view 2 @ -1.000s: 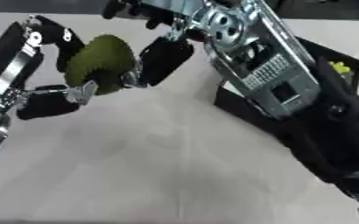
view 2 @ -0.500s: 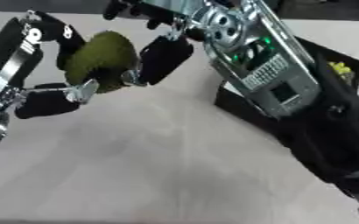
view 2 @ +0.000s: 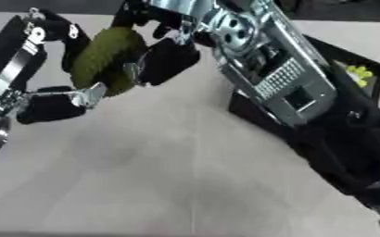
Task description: Pick up the objects with one hand, pass them to the other hand, and then place them into the box on the other side of the table.
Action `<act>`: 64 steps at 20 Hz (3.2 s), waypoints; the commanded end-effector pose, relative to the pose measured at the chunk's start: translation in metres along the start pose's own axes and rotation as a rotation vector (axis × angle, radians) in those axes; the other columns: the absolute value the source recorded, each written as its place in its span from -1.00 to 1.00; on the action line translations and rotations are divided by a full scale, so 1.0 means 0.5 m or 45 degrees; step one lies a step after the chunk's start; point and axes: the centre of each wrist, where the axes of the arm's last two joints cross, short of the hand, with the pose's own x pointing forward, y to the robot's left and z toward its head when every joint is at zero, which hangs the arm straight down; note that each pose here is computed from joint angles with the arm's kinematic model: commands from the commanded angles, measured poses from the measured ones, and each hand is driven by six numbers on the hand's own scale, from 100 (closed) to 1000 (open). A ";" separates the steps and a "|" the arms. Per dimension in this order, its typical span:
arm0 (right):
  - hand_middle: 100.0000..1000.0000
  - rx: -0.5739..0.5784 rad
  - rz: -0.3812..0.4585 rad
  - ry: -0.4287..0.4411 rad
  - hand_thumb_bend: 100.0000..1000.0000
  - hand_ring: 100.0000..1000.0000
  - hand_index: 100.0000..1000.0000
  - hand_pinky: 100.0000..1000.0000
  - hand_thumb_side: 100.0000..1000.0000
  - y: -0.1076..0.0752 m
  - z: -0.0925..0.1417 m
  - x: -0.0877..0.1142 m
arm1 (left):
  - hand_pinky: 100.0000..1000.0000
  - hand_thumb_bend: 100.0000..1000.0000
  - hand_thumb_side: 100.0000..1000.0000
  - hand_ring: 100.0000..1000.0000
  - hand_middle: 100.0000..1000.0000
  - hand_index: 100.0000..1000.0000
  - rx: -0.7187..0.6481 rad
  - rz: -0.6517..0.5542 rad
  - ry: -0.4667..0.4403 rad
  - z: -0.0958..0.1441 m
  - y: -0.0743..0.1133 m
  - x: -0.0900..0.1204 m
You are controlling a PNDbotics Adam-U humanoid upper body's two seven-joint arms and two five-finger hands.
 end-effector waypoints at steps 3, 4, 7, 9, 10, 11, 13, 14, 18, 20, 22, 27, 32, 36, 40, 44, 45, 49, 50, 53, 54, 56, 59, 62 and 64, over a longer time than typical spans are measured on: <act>0.11 0.015 -0.076 0.068 -1.00 0.64 -0.03 0.60 -1.00 -0.011 0.006 0.008 | -0.15 -1.00 -1.00 -0.29 -0.77 -0.18 0.028 -0.011 -0.015 -0.006 0.009 0.005; 0.02 -0.001 -0.082 0.068 -1.00 0.58 -0.14 0.57 -1.00 -0.011 0.006 0.008 | -0.15 -1.00 -1.00 -0.29 -0.77 -0.18 0.034 -0.012 -0.009 -0.006 0.008 0.004; -0.09 -0.058 -0.101 0.070 -1.00 0.50 -0.32 0.53 -1.00 -0.011 0.008 0.008 | -0.13 -1.00 -1.00 -0.28 -0.73 -0.12 0.060 -0.023 0.031 -0.005 0.007 -0.002; -0.13 -0.095 -0.111 0.074 -1.00 0.48 -0.36 0.52 -1.00 -0.011 0.009 0.007 | -0.11 -1.00 -1.00 -0.24 -0.69 -0.06 0.081 -0.031 0.071 -0.004 0.005 -0.005; -0.14 -0.108 -0.115 0.076 -1.00 0.47 -0.38 0.52 -1.00 -0.011 0.010 0.007 | -0.06 -1.00 -1.00 -0.18 -0.61 0.02 0.092 -0.034 0.094 -0.003 0.003 -0.007; -0.16 -0.119 -0.119 0.080 -1.00 0.46 -0.39 0.51 -1.00 -0.011 0.010 0.007 | 0.02 -1.00 -1.00 -0.10 -0.50 0.15 0.102 -0.036 0.121 -0.001 0.002 -0.009; -0.17 -0.139 -0.125 0.087 -1.00 0.44 -0.41 0.51 -1.00 -0.012 0.012 0.005 | 0.16 -0.84 -1.00 0.08 -0.27 0.39 0.119 -0.036 0.170 0.002 0.002 -0.011; -0.18 -0.149 -0.127 0.091 -1.00 0.43 -0.42 0.50 -1.00 -0.013 0.014 0.004 | 0.27 -0.71 -1.00 0.21 -0.14 0.55 0.127 -0.035 0.193 0.004 0.002 -0.012; -0.20 -0.182 -0.136 0.109 -1.00 0.40 -0.45 0.49 -1.00 -0.017 0.020 0.000 | 0.46 -0.34 -0.24 0.47 0.14 0.81 0.137 -0.022 0.267 0.013 0.004 -0.017; -0.21 -0.198 -0.143 0.121 -1.00 0.40 -0.46 0.48 -1.00 -0.019 0.023 -0.003 | 0.47 -0.32 -0.06 0.48 0.16 0.82 0.137 -0.006 0.292 0.017 0.005 -0.020; -0.22 -0.212 -0.151 0.132 -1.00 0.39 -0.47 0.48 -1.00 -0.022 0.025 -0.005 | 0.48 -0.35 0.29 0.50 0.18 0.83 0.139 0.006 0.315 0.021 0.006 -0.024; -0.22 -0.264 -0.168 0.158 -1.00 0.38 -0.48 0.47 -1.00 -0.030 0.033 -0.015 | 0.47 -0.52 0.74 0.49 0.17 0.83 0.179 0.031 0.387 0.031 0.010 -0.035; -0.22 -0.372 -0.188 0.192 -1.00 0.39 -0.48 0.46 -1.00 -0.047 0.048 -0.033 | 0.47 -0.70 0.61 0.48 0.17 0.82 0.239 0.041 0.447 0.050 0.016 -0.050; -0.22 -0.507 -0.220 0.258 -1.00 0.40 -0.48 0.45 -1.00 -0.067 0.069 -0.068 | 0.44 -0.87 0.40 0.46 0.14 0.76 0.317 0.054 0.526 0.073 0.025 -0.068; -0.21 -0.661 -0.277 0.342 -1.00 0.40 -0.47 0.44 -1.00 -0.087 0.094 -0.119 | 0.38 -0.99 0.29 0.41 0.08 0.70 0.411 0.084 0.603 0.094 0.033 -0.085; -0.20 -0.794 -0.337 0.444 -1.00 0.41 -0.46 0.43 -1.00 -0.105 0.121 -0.178 | 0.34 -1.00 0.35 0.38 0.04 0.69 0.518 0.145 0.673 0.108 0.038 -0.098; -0.20 -0.820 -0.351 0.469 -1.00 0.41 -0.46 0.43 -1.00 -0.109 0.127 -0.192 | 0.34 -1.00 0.36 0.38 0.04 0.69 0.547 0.159 0.685 0.111 0.040 -0.100; -0.20 -0.903 -0.393 0.557 -1.00 0.42 -0.46 0.43 -1.00 -0.119 0.150 -0.241 | 0.34 -1.00 0.38 0.37 0.03 0.69 0.650 0.192 0.707 0.117 0.048 -0.105; -0.20 -0.919 -0.400 0.573 -1.00 0.42 -0.46 0.43 -1.00 -0.120 0.154 -0.250 | 0.34 -1.00 0.39 0.37 0.03 0.69 0.669 0.196 0.709 0.118 0.049 -0.105; -0.20 -0.962 -0.406 0.638 -1.00 0.42 -0.46 0.43 -1.00 -0.123 0.170 -0.278 | 0.33 -1.00 0.41 0.36 0.03 0.69 0.722 0.207 0.712 0.120 0.054 -0.105; -0.20 -0.975 -0.411 0.659 -1.00 0.42 -0.46 0.44 -1.00 -0.124 0.174 -0.287 | 0.33 -1.00 0.41 0.36 0.03 0.69 0.734 0.211 0.712 0.121 0.055 -0.105; -0.20 -1.004 -0.421 0.704 -1.00 0.42 -0.46 0.43 -1.00 -0.124 0.184 -0.305 | 0.33 -1.00 0.42 0.36 0.02 0.69 0.756 0.219 0.712 0.122 0.056 -0.105; -0.20 -1.047 -0.425 0.774 -1.00 0.42 -0.45 0.44 -1.00 -0.122 0.196 -0.331 | 0.33 -1.00 0.43 0.36 0.02 0.69 0.784 0.232 0.714 0.123 0.056 -0.105; -0.19 -1.089 -0.432 0.848 -1.00 0.42 -0.44 0.44 -1.00 -0.118 0.207 -0.359 | 0.33 -1.00 0.44 0.36 0.02 0.69 0.804 0.239 0.719 0.125 0.056 -0.106; -0.18 -1.095 -0.442 0.888 -1.00 0.42 -0.42 0.44 -1.00 -0.113 0.211 -0.375 | 0.33 -1.00 0.44 0.36 0.02 0.68 0.813 0.243 0.721 0.125 0.056 -0.106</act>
